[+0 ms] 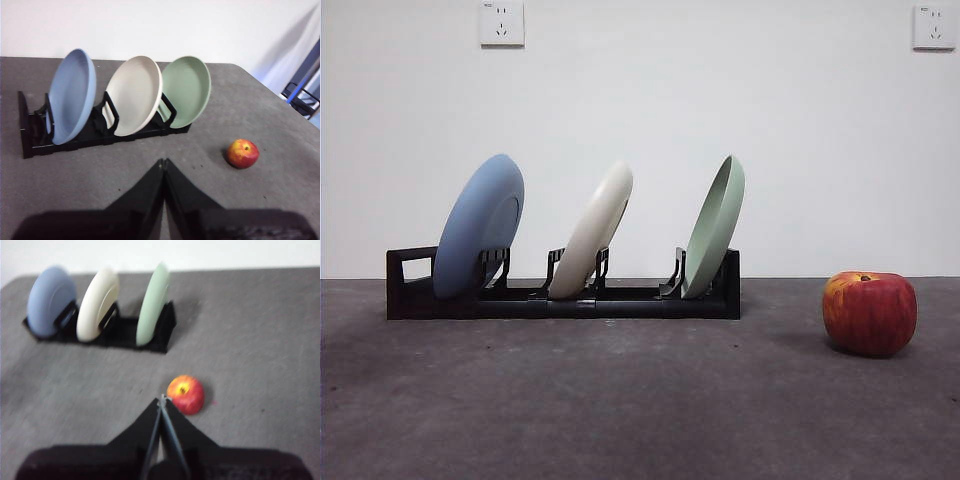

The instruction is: Take the yellow plate from the plate rack,put the plate on the table,take the apple from the table,put the apple in the plate

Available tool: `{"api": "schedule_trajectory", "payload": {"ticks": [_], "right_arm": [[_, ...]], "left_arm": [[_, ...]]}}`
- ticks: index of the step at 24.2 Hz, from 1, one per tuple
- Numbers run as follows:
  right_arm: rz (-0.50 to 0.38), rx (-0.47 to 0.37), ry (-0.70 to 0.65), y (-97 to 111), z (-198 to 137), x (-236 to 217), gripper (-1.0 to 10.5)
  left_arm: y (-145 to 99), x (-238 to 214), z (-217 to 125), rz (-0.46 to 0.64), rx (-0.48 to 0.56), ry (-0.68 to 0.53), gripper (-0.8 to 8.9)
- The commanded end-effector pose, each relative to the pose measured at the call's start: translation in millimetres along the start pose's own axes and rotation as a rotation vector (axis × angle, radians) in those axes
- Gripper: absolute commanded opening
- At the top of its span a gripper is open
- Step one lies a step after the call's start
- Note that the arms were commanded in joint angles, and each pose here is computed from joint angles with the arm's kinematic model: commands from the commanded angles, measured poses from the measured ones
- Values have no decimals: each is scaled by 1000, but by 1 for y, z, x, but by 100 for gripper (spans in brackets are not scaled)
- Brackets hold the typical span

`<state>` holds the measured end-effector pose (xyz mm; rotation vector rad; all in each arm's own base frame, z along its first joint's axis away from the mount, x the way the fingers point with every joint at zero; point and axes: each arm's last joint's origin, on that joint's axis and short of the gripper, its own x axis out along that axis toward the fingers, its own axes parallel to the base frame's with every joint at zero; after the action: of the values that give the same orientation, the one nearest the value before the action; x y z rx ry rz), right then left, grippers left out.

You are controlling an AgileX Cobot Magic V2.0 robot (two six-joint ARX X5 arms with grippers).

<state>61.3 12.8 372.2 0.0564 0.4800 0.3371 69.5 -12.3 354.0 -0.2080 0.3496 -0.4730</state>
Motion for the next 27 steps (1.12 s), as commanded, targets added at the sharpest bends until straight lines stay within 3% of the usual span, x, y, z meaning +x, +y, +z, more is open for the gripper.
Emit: {"api": "schedule_trajectory", "payload": {"ticks": [1, 9, 11, 12, 14, 15, 21, 27], "right_arm": [[18, -53, 35, 1, 4, 0, -11], [22, -58, 72, 0, 5, 2, 3], [22, -58, 72, 0, 5, 2, 89], [25, -58, 72, 0, 5, 2, 217], [41, -56, 72, 1, 5, 2, 539], [40, -49, 72, 1, 5, 2, 622], [40, -49, 72, 1, 5, 2, 631], [41, -44, 88, 0, 6, 6, 631]], "left_arm": [[-2, -1, 2, -14, 24, 13, -6], [-3, 1, 3, -33, 29, 19, -2], [-2, 2, 3, -34, 27, 24, 46], [-2, 3, 4, -45, 25, 27, 165], [-2, 4, 5, -78, 22, 35, 523], [-3, 5, 6, -86, 21, 37, 610], [-4, 11, 21, -144, 25, 45, 607], [4, 51, 46, -206, 73, 100, 606]]}}
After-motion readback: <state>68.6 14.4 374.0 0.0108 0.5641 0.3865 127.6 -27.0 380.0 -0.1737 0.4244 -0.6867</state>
